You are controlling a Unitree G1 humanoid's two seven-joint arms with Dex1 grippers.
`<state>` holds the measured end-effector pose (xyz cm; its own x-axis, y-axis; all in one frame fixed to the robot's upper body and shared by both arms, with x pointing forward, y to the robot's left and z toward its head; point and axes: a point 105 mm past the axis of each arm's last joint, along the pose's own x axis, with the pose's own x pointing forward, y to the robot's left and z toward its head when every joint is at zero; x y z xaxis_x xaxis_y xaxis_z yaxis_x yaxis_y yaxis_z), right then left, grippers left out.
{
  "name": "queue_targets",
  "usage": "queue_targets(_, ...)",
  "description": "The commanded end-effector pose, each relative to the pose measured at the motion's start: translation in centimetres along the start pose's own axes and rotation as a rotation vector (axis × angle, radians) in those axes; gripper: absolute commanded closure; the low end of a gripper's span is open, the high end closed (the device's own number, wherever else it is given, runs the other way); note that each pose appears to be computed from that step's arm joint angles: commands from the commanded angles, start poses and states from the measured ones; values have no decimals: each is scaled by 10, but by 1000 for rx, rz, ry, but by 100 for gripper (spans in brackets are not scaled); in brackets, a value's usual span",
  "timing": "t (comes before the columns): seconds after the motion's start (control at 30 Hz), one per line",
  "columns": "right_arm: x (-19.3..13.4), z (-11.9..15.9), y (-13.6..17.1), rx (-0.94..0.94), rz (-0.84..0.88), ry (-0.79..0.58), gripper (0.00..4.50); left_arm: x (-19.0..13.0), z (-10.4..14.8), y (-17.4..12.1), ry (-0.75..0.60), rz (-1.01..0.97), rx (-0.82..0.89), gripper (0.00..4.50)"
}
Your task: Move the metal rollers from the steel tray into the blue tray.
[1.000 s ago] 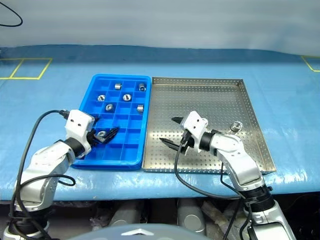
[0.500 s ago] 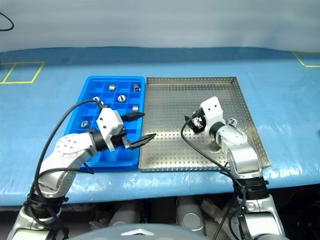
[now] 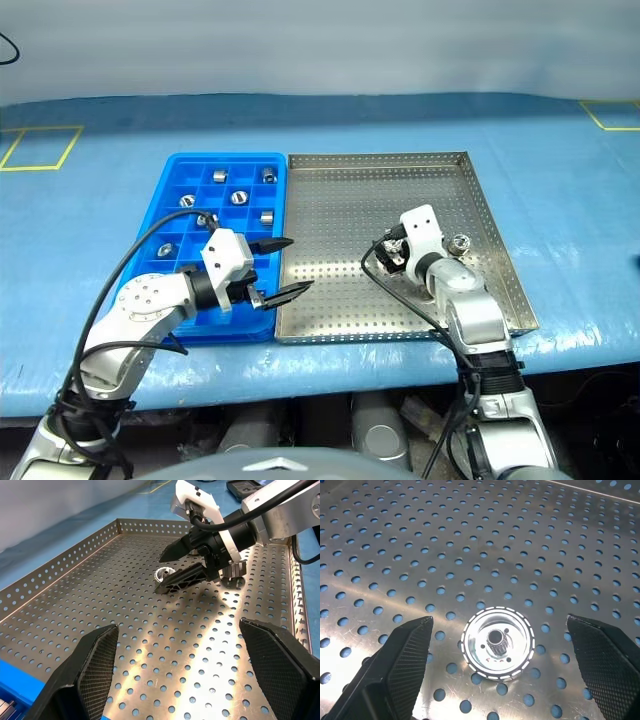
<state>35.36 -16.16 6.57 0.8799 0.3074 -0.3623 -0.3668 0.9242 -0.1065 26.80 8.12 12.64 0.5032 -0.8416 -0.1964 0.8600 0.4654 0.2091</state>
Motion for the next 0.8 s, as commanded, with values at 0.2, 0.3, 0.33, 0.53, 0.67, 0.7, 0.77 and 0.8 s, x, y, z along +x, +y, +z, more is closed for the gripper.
queue_targets(0.2,2,7,0,7,-5,-21,193,-3,9,-3,-27,5,42,28)
queue_targets(0.3,1,8,1,5,-3,-27,253,-4,8,-3,-25,8,40,28)
queue_targets(0.33,1,8,1,6,-1,-30,253,-4,7,-3,-24,9,40,28)
queue_targets(0.53,1,18,7,-4,19,-72,273,-6,6,-3,-20,13,32,28)
queue_targets(0.67,-1,38,23,-23,105,-147,273,-17,3,-3,-3,54,26,28)
queue_targets(0.7,-1,43,28,-29,133,-164,273,-21,3,-2,1,75,24,28)
queue_targets(0.77,-2,55,43,-49,205,-198,273,-33,1,3,14,143,18,28)
queue_targets(0.8,-2,62,52,-64,249,-220,273,-41,0,6,23,192,14,28)
